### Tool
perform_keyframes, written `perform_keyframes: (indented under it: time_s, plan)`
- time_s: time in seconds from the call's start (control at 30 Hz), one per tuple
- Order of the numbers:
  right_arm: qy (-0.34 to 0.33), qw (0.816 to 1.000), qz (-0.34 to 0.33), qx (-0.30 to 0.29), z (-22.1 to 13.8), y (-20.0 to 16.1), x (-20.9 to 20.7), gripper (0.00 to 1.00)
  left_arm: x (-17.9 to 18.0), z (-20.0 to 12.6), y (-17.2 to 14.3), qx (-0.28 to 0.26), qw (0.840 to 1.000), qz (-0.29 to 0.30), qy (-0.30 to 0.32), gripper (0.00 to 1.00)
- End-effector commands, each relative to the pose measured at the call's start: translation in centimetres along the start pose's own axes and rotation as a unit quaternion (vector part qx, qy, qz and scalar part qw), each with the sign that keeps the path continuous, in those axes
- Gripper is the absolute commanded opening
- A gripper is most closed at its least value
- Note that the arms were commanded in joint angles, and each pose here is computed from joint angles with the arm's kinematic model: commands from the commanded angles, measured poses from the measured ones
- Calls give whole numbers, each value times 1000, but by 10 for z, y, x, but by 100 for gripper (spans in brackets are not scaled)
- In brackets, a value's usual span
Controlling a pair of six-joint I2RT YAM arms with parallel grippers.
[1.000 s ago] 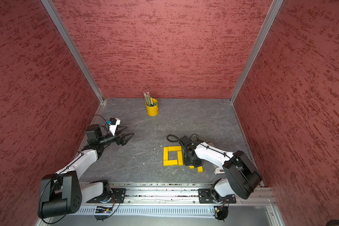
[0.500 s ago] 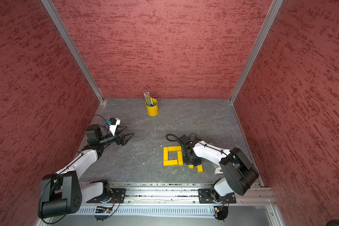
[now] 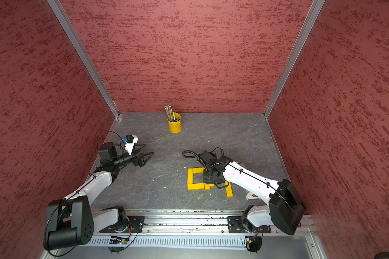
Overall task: Assemble the number 8 with building blocks
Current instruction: Pick up the building block from the center of the board, then assemble the building block at the center of the board.
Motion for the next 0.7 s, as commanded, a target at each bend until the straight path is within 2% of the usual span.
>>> perform_keyframes:
  time_s: [0.0,0.23,0.33,0.67]
  plan:
    - [2,1000,1,14,-6,-24,18,14,3,0,4,-4,1000,12,-1,100]
    - [19,998,-37,55,10,-63,54,18,3,0,6,-9,1000,17,-1,100]
    - [42,997,-43,57,9,-69,64,18,3,0,4,-10,1000,17,-1,100]
    - [24,993,-59,98,28,-85,74,18,5,0,-3,-8,1000,15,2,100]
Point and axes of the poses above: each gripper's point midway between its finger pads, its own z axis out along the fingers, its own x axis along the line the jaws close on, y = z × x, the point moved 9 cm from there along -z, back along the fingers, and after that the axes turned 1 degree about -z, right-handed, at the moved point
